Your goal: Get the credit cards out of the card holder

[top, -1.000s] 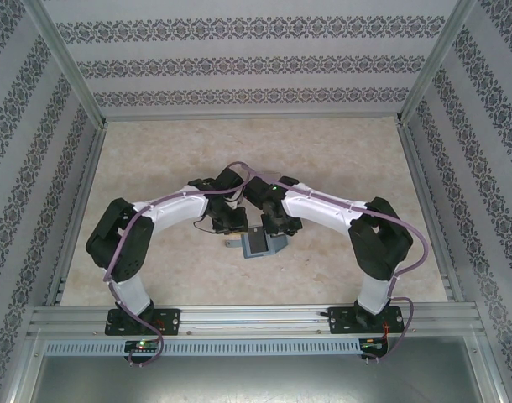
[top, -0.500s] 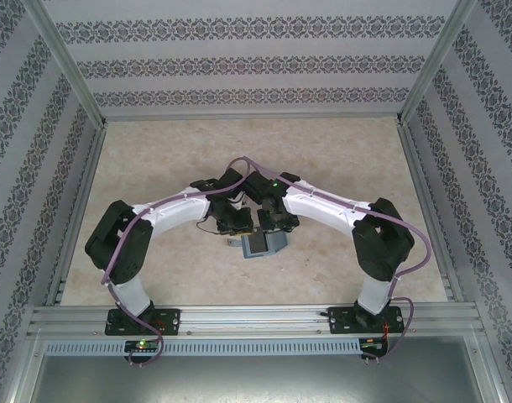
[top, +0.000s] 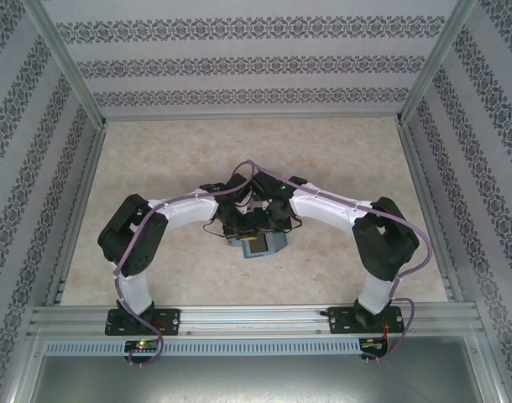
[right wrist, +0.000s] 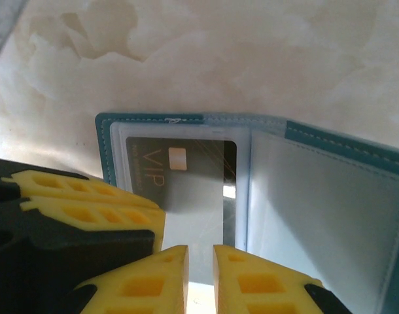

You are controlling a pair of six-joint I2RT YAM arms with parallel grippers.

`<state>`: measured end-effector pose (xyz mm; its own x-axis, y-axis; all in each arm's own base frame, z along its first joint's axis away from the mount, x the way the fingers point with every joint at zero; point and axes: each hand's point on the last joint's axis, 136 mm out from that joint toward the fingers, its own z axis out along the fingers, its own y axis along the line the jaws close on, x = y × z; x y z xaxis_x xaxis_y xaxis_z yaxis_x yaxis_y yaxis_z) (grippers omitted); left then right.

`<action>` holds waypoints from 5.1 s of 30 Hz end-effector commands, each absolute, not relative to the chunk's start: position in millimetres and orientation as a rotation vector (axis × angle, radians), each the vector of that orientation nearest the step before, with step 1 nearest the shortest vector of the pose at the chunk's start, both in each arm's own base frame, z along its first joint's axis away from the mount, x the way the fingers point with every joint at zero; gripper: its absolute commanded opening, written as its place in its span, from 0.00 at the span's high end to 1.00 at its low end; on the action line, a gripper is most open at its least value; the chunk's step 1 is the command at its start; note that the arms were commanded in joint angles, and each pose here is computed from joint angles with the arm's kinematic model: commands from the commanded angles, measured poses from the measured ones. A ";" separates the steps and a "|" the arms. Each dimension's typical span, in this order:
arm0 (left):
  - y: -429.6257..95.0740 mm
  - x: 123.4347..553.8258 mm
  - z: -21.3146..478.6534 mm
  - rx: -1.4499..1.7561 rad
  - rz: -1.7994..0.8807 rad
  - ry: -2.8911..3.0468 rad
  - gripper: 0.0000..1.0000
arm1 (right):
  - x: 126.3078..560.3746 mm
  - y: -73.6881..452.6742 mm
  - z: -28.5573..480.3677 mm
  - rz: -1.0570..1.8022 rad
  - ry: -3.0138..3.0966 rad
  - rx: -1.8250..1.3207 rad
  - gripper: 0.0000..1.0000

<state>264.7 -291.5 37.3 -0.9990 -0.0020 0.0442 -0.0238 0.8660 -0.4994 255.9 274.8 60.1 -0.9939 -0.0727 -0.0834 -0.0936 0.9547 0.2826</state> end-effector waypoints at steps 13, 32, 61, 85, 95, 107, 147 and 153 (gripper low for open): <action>-284.1 253.8 20.2 -0.019 0.693 -3.002 0.92 | 258.7 274.5 24.8 0.484 3.087 -0.077 0.83; -284.8 254.5 18.7 -0.018 0.686 -2.999 0.93 | 258.4 269.8 19.7 0.457 3.090 -0.067 0.86; -283.1 256.8 16.4 -0.028 0.642 -3.003 0.93 | 263.3 281.1 42.0 0.571 3.032 -0.073 0.93; -281.7 255.3 18.1 -0.027 0.643 -3.004 0.93 | 256.0 276.9 4.1 0.530 3.112 -0.029 0.90; -281.1 255.9 23.7 -0.030 0.652 -3.016 0.91 | 258.3 260.4 10.9 0.386 3.102 -0.044 0.72; -279.0 254.6 21.4 -0.027 0.640 -3.017 0.91 | 263.0 261.4 29.8 0.397 3.067 -0.063 0.70; -258.2 242.9 -5.3 -0.054 0.455 -2.995 0.93 | 256.9 281.8 14.0 0.814 3.074 0.017 0.72; -254.7 240.8 -9.6 -0.059 0.427 -2.990 0.93 | 259.9 284.7 27.5 0.899 3.020 0.037 0.77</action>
